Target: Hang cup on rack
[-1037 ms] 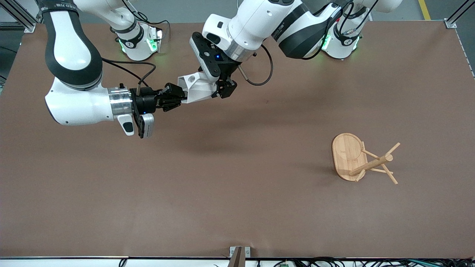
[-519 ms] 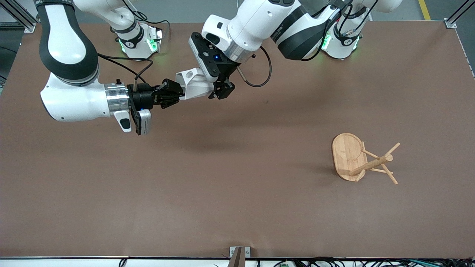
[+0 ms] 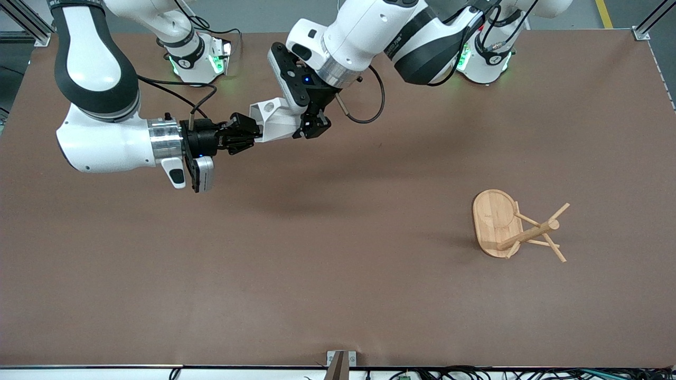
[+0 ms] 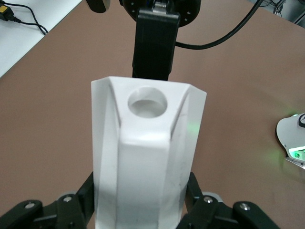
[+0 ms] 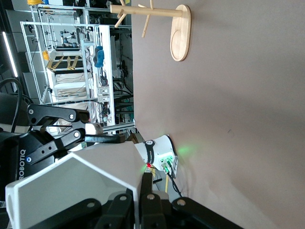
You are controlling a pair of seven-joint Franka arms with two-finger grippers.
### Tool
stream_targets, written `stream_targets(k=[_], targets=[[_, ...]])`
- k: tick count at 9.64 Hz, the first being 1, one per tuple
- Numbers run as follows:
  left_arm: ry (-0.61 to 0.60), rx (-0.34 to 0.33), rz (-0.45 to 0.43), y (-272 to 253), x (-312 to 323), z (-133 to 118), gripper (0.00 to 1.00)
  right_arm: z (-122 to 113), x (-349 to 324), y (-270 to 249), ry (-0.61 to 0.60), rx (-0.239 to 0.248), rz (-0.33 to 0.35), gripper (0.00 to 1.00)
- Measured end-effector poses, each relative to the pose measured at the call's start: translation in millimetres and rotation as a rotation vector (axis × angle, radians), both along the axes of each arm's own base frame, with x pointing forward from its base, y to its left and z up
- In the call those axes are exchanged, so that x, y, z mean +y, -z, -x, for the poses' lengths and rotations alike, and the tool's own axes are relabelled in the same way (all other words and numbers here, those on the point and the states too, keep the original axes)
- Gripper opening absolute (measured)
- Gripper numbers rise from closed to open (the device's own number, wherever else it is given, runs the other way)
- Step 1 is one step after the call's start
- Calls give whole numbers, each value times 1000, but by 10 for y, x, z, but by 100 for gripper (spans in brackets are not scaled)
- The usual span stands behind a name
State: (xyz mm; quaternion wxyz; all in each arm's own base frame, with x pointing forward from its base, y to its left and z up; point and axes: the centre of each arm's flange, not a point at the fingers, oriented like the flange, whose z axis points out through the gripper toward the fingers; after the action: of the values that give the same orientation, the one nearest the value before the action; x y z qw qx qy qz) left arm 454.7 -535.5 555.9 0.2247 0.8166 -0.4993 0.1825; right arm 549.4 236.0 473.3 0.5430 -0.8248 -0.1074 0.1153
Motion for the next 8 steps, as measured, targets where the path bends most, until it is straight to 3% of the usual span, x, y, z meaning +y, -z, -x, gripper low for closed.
stream_targets(k=[2,4,6,8], targets=[[0,0,0,-1,0,-1,74,1,1,-3,4,11,2,5],[-5,1,-1,22,15,-31,74,47,18,-66,-3,59,3,33],[-5,-1,-2,39,31,-59,74,-3,-164,-89,21,55,34,63],[-1,-4,-4,48,40,-74,74,-117,-567,-43,59,42,106,94]])
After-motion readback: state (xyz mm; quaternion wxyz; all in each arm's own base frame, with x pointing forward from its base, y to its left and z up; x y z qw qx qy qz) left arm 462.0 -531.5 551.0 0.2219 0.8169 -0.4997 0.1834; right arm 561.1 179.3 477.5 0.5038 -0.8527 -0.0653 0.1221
